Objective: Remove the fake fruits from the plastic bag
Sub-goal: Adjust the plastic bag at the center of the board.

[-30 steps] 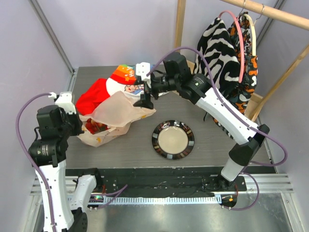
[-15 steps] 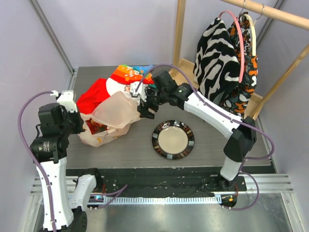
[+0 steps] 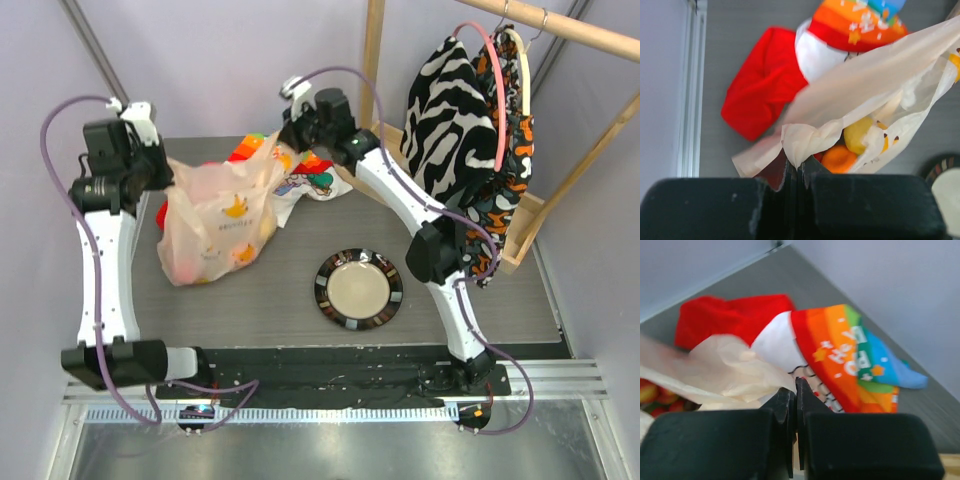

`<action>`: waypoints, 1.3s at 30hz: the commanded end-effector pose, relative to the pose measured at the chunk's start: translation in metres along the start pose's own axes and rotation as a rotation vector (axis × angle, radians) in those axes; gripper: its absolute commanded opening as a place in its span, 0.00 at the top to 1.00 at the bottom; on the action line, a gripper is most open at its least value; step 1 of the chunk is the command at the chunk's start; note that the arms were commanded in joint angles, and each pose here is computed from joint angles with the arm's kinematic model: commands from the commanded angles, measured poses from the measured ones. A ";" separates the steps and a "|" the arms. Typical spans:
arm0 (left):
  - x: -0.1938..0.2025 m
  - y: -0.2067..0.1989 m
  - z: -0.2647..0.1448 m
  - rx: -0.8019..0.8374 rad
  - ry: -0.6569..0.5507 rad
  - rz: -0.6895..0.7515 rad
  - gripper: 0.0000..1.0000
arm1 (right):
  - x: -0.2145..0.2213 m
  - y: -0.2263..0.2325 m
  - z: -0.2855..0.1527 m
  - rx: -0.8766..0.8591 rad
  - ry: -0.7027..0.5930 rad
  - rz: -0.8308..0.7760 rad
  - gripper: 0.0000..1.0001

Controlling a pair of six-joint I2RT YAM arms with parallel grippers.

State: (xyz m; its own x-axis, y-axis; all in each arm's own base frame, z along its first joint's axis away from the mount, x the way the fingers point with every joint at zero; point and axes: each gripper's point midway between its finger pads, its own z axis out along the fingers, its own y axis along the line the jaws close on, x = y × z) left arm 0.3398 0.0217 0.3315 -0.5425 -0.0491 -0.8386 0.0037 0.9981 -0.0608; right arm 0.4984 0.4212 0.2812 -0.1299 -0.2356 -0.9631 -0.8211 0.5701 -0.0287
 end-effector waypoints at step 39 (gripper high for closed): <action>0.067 -0.073 -0.018 0.316 0.097 -0.424 1.00 | -0.029 0.133 -0.211 -0.321 0.040 -0.110 0.44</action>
State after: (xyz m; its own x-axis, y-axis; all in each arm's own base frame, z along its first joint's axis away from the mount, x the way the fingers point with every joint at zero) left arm 0.2671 -0.0506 0.2607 -0.6904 -0.3611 -0.6269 -0.0053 0.8690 -0.4947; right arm 0.3300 0.3065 0.3996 -0.0995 -0.1789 -0.9788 -0.8771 0.4804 0.0013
